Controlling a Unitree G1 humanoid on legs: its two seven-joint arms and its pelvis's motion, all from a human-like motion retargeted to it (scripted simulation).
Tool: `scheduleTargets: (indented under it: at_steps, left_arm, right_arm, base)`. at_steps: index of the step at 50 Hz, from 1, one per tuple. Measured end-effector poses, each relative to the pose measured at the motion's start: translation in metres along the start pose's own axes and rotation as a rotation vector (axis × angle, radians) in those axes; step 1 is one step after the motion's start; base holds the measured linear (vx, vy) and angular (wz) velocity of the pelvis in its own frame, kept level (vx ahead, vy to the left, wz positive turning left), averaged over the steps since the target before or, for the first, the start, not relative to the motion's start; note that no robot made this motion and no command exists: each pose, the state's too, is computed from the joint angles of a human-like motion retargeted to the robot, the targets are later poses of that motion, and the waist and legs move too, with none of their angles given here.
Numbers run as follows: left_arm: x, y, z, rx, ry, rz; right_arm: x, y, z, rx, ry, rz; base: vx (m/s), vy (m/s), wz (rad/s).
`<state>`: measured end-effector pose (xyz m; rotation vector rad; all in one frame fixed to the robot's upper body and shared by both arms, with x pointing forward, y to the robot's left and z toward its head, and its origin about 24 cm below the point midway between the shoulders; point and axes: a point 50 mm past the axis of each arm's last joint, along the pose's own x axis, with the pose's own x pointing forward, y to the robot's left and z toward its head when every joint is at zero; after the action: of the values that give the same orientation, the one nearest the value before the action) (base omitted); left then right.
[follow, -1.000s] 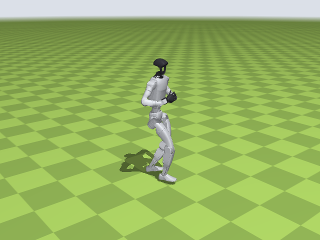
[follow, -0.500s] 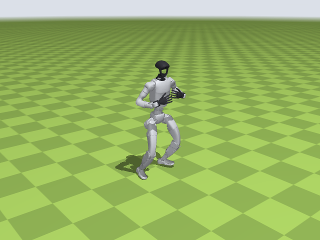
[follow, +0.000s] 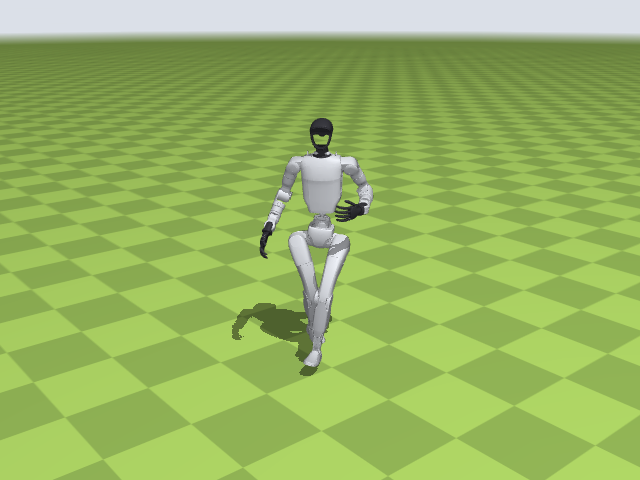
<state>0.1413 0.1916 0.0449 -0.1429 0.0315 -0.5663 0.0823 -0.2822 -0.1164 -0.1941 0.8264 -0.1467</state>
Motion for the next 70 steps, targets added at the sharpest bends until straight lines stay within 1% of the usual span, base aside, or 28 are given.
scheduleTargets:
  at_steps: [5,10,13,15,19,22,25,28,31,35,38,42,47,50,53,56,60,65,70]
  left_arm:
    - [-0.002,0.001,-0.022,0.059,0.155,-0.028]
    - [0.013,0.013,-0.042,0.240,0.332,-0.148]
    - [0.029,0.031,-0.045,0.370,0.421,-0.190]
    - [0.038,0.046,-0.046,0.447,0.471,-0.174]
    - [0.041,0.082,-0.055,0.507,0.598,-0.044]
    - [0.024,0.103,-0.081,0.458,0.765,0.080]
    - [-0.014,0.107,-0.125,0.326,1.003,0.176]
    - [-0.058,0.085,-0.166,0.155,1.235,0.216]
    - [-0.095,0.055,-0.190,-0.008,1.382,0.223]
    - [-0.124,0.028,-0.203,-0.158,1.442,0.281]
    - [-0.138,0.022,-0.204,-0.210,1.432,0.360]
    - [-0.144,0.016,-0.206,-0.204,1.416,0.385]
    - [-0.139,0.016,-0.205,-0.125,1.394,0.325]
    - [-0.128,0.020,-0.204,-0.060,1.363,0.281]
    - [-0.120,0.026,-0.201,-0.007,1.337,0.260]
    - [-0.116,0.033,-0.198,0.031,1.327,0.252]
    - [-0.118,0.040,-0.194,0.051,1.340,0.251]
    - [-0.128,0.044,-0.193,0.032,1.388,0.262]
    - [-0.135,0.047,-0.192,0.008,1.421,0.291]
  right_arm:
    - [-0.004,0.000,-0.026,-0.109,0.147,0.003]
    - [0.008,0.028,-0.026,-0.197,0.205,0.143]
    - [0.020,0.051,-0.011,-0.239,0.186,0.264]
    - [0.026,0.064,0.001,-0.262,0.163,0.338]
    - [0.036,0.083,0.023,-0.318,0.125,0.431]
    - [0.040,0.092,0.027,-0.369,0.143,0.469]
    - [0.040,0.092,0.020,-0.414,0.208,0.468]
    - [0.041,0.076,0.012,-0.435,0.294,0.412]
    - [0.042,0.061,0.009,-0.439,0.344,0.359]
    - [0.047,0.054,0.019,-0.448,0.326,0.326]
    - [0.054,0.068,0.039,-0.486,0.235,0.353]
    - [0.061,0.097,0.076,-0.583,0.049,0.420]
    - [0.059,0.135,0.119,-0.704,-0.176,0.506]
    - [0.056,0.148,0.129,-0.740,-0.238,0.542]
    - [0.054,0.153,0.125,-0.741,-0.230,0.562]
    - [0.055,0.146,0.106,-0.724,-0.149,0.556]
    - [0.055,0.125,0.074,-0.678,0.008,0.515]
    - [0.052,0.094,0.039,-0.589,0.185,0.432]
    - [0.046,0.072,0.018,-0.493,0.298,0.363]
  base:
    - [0.10,-0.14,-1.70]
    - [0.00,-0.11,-2.39]
    - [-0.07,-0.03,-2.56]
    - [-0.09,0.05,-2.30]
    - [-0.07,0.15,-1.93]
    - [-0.02,0.26,-1.54]
    - [0.01,0.34,-1.18]
    - [0.01,0.39,-0.73]
    - [-0.05,0.39,-0.71]
    - [-0.04,0.34,-0.57]
    - [0.00,0.25,-1.07]
    - [-0.01,0.16,-1.19]
    - [-0.01,0.08,-1.13]
    - [0.00,0.04,-0.79]
    - [0.01,0.01,-0.65]
    - [0.01,-0.02,-0.52]
    - [0.01,-0.04,-0.39]
    - [0.01,-0.07,-0.24]
    - [0.00,-0.09,-0.10]
